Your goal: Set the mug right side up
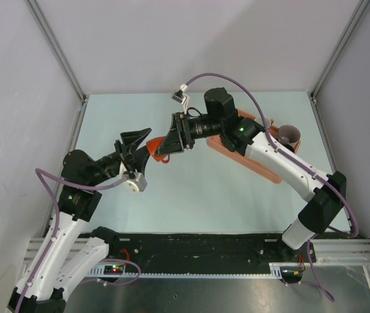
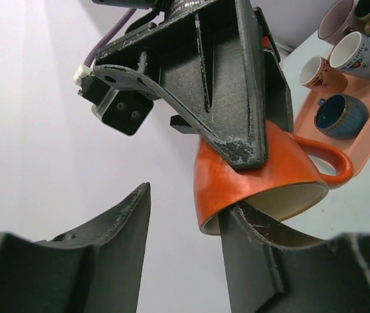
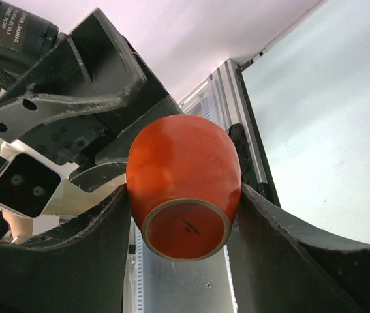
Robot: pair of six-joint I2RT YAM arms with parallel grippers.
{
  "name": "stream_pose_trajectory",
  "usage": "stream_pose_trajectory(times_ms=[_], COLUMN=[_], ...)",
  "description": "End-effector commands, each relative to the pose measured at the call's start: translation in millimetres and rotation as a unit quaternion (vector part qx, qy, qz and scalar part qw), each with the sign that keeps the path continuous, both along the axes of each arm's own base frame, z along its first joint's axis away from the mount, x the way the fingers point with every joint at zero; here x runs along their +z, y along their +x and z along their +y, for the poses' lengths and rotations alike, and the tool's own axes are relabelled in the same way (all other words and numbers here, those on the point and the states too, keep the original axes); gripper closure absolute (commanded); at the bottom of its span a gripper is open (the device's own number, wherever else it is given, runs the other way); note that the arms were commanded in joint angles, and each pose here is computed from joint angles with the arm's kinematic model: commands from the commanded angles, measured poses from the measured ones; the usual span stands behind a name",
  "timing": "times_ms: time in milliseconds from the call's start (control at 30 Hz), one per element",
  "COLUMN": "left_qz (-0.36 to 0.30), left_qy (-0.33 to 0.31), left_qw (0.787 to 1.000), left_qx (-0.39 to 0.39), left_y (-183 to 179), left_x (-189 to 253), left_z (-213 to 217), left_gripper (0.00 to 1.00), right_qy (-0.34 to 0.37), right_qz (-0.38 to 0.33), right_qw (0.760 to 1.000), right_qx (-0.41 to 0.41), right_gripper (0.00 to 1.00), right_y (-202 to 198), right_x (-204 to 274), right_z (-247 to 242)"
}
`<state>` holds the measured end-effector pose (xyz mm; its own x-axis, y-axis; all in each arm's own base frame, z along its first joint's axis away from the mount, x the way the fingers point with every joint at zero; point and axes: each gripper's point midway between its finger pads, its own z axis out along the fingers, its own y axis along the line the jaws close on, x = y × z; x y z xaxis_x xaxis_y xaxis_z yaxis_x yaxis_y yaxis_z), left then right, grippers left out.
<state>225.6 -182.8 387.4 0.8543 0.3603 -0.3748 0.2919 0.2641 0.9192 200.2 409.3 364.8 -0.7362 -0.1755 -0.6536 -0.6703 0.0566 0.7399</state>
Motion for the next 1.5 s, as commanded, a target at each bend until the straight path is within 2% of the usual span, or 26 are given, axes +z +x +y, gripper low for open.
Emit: stream_pose_trajectory(times_ms=[0, 133, 200, 233, 267, 333, 400, 467, 533, 567, 633, 700, 767, 833, 867, 933, 1000, 1067, 1167, 1467], left_qz=[-0.033, -0.031, -0.022, -0.013, -0.001, 0.033, 0.077, 0.131, 0.207, 0.237, 0.308, 0.383, 0.461, 0.527, 0.548, 0.567, 0.573, 0.585, 0.609, 0.619], left_qy=[-0.012, -0.004, -0.002, -0.004, -0.007, -0.019, -0.036, -0.057, -0.088, -0.102, -0.143, -0.180, -0.222, -0.273, -0.302, -0.350, -0.393, -0.424, -0.438, -0.438], left_qw=[0.999, 1.000, 1.000, 1.000, 1.000, 0.999, 0.996, 0.989, 0.971, 0.961, 0.929, 0.885, 0.824, 0.744, 0.701, 0.637, 0.590, 0.552, 0.521, 0.514], left_qx=[0.013, -0.001, -0.014, -0.018, -0.019, -0.013, 0.013, 0.047, 0.084, 0.102, 0.149, 0.195, 0.243, 0.307, 0.343, 0.389, 0.411, 0.417, 0.408, 0.401], left_y=[-0.5, -1.8, -4.4, -4.8, -4.3, -2.0, 5.9, 16.1, 25.7, 30.7, 41.5, 47.1, 48.3, 47.9, 47.7, 45.8, 45.2, 44.8, 42.8, 42.7], left_x=[21.8, 17.3, 13.5, 11.2, 8.6, 3.1, -4.7, -15.8, -30.3, -36.6, -50.0, -66.1, -87.2, -109.5, -117.7, -125.3, -122.7, -119.1, -120.0, -119.3], left_z=[4.2, -0.3, -3.5, -4.6, -5.2, -3.9, 1.7, 9.0, 16.5, 20.0, 29.9, 39.1, 48.4, 62.6, 72.0, 85.7, 93.7, 95.0, 88.5, 84.6], left_gripper=[0.53, 0.64, 0.77, 0.88, 0.94, 0.98, 0.99, 1.00, 1.00, 1.00, 1.00, 1.00, 1.00, 1.00, 1.00, 1.00, 1.00, 1.00, 1.00, 1.00], right_qy=[0.018, 0.019, 0.019, 0.017, 0.014, 0.008, 0.002, -0.010, -0.025, -0.031, -0.054, -0.085, -0.118, -0.159, -0.179, -0.207, -0.215, -0.211, -0.204, -0.212], right_qz=[-0.020, -0.019, -0.016, -0.013, -0.013, -0.011, -0.009, -0.002, -0.005, -0.018, -0.051, -0.096, -0.152, -0.228, -0.262, -0.323, -0.353, -0.359, -0.356, -0.396], right_qw=[0.999, 0.998, 0.998, 0.998, 0.998, 0.999, 1.000, 0.999, 0.998, 0.997, 0.991, 0.981, 0.963, 0.934, 0.915, 0.881, 0.864, 0.862, 0.875, 0.872], right_qx=[0.030, 0.056, 0.062, 0.061, 0.057, 0.039, 0.006, -0.032, -0.062, -0.073, -0.107, -0.149, -0.188, -0.227, -0.248, -0.276, -0.288, -0.288, -0.259, -0.194], right_gripper=[1.00, 1.00, 1.00, 0.98, 0.94, 0.84, 0.65, 0.37, 0.12, 0.06, 0.02, 0.01, 0.01, 0.01, 0.01, 0.01, 0.01, 0.01, 0.05, 0.20], right_y=[-11.7, -21.6, -21.8, -20.4, -17.4, -8.9, 4.4, 21.1, 33.8, 38.0, 48.2, 59.2, 66.6, 72.0, 76.4, 77.8, 72.4, 66.8, 62.1, 76.8], right_x=[16.1, 16.4, 15.1, 13.0, 11.0, 6.9, 3.6, -2.5, -7.6, -8.0, -10.9, -12.8, -15.0, -18.2, -20.9, -23.4, -24.2, -19.5, -15.0, -32.1], right_z=[-0.2, 6.9, 9.8, 11.0, 11.6, 9.7, 5.6, -1.4, -9.5, -14.0, -24.3, -37.2, -49.5, -57.9, -60.4, -54.4, -36.8, -15.0, 15.0, 60.9])
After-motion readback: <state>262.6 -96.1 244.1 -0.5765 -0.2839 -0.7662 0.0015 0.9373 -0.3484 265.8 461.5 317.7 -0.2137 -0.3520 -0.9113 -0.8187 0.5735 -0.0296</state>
